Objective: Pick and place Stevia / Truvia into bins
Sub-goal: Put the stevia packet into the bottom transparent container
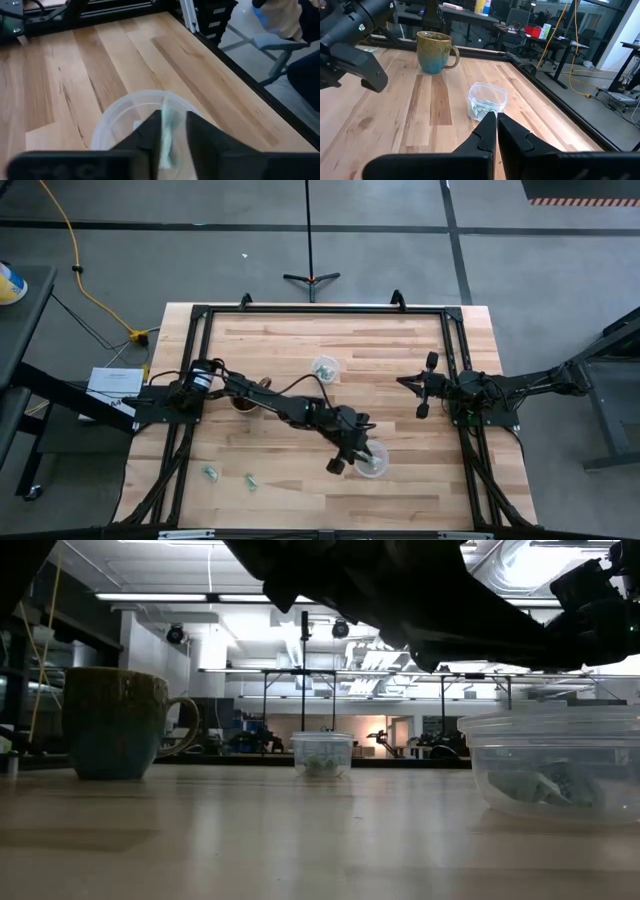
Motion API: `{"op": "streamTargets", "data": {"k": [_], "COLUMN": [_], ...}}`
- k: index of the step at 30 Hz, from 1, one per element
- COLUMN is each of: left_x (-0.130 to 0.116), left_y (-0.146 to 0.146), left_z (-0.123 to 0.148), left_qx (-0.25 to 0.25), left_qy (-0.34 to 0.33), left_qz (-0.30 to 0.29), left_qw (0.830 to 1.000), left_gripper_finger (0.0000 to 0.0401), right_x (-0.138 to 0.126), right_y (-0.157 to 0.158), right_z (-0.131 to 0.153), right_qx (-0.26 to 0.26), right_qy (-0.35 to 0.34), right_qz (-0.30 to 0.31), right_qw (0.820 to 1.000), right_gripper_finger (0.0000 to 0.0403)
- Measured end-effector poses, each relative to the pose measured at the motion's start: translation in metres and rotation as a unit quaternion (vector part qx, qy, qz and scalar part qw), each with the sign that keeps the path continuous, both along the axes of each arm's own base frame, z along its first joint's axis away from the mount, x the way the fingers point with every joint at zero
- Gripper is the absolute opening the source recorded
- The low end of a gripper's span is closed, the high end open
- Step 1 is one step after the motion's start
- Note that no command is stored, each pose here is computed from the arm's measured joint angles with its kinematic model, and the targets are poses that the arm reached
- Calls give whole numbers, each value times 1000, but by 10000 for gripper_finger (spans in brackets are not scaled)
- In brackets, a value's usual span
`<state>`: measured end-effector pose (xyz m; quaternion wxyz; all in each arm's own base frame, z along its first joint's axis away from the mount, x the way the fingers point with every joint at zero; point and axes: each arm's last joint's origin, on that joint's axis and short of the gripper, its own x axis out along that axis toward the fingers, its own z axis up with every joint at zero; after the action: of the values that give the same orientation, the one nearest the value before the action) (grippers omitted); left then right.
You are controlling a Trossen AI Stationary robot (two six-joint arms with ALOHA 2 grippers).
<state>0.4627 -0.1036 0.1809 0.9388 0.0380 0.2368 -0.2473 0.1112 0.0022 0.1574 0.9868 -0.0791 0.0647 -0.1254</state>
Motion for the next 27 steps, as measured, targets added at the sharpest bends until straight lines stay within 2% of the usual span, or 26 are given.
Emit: {"op": "streamTargets", "data": {"k": [3, 6, 8, 11, 14, 18, 22, 27], "left_x": [0, -9, -19, -42, -70, -105, -133, -163], "left_y": [0, 2, 4, 1, -7, -25, -48, -66], "left_z": [0, 1, 13, 31, 35, 36, 30, 22], "left_qx": [-1, 11, 17, -3, -7, 36, 124, 201], "left_qy": [1, 50, 85, 165, 285, 407, 468, 518], "left_qz": [-5, -9, -11, -25, -15, 17, 34, 50], "left_qw": [1000, 999, 996, 986, 958, 913, 874, 830], "left_gripper_finger": [177, 222, 237, 241, 232, 213, 194, 181], "right_x": [0, 0, 0, 0, 0, 0, 0, -1], "right_y": [0, 0, 0, 0, 0, 0, 0, -1], "right_z": [0, -1, -1, -1, -1, -2, -4, -4], "right_qx": [0, 0, 3, 11, 17, 29, 34, 32], "right_qy": [1, 3, 2, 0, 3, 4, 9, 10], "right_qz": [0, 0, 0, -2, -3, -6, -6, -16], "right_qw": [1000, 1000, 1000, 1000, 1000, 1000, 999, 999], "right_gripper_finger": [2, 1, 1, 2, 1, 2, 1, 2]}}
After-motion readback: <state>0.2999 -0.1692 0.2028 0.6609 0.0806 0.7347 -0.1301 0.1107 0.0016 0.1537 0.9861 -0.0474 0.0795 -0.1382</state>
